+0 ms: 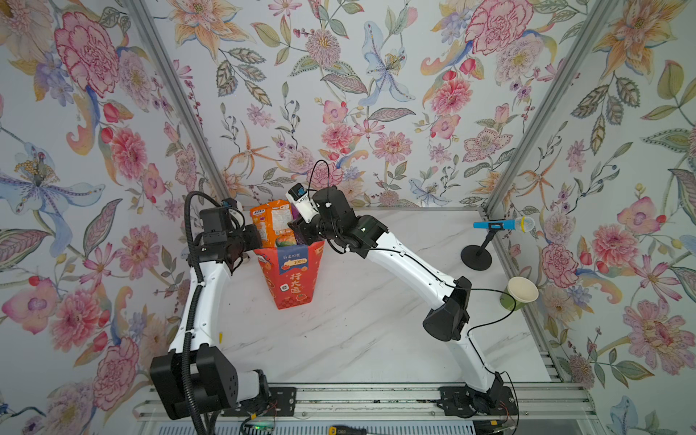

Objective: Place the snacks into the paper bag
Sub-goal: Press the snack against the paper bag.

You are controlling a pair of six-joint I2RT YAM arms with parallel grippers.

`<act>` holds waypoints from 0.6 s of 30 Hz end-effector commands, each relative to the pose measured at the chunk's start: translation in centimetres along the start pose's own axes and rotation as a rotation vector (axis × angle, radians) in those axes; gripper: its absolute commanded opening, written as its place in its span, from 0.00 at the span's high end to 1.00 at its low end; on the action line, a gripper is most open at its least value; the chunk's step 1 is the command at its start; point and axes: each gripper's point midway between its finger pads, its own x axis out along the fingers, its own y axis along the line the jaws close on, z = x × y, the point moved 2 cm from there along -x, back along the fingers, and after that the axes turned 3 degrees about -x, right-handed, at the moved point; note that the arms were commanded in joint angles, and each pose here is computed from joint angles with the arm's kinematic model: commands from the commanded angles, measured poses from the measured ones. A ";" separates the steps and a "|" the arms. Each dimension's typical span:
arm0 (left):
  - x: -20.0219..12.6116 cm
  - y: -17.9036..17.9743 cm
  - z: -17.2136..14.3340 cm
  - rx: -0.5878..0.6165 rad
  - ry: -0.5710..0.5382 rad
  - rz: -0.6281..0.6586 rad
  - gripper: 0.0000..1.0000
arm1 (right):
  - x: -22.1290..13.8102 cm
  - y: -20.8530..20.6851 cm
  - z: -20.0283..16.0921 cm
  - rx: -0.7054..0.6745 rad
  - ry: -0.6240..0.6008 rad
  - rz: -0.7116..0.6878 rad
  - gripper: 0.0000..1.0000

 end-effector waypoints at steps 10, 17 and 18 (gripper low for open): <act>-3.0 -0.4 3.4 0.031 -0.158 0.014 0.63 | 4.5 1.4 -4.3 -0.070 0.082 -0.038 0.59; -3.1 -0.3 3.6 0.018 -0.180 0.016 0.49 | 6.1 4.1 -8.1 -0.093 0.172 0.007 0.61; -3.4 -0.4 3.8 0.018 -0.193 0.014 0.42 | 6.3 4.2 -8.7 -0.091 0.187 0.009 0.61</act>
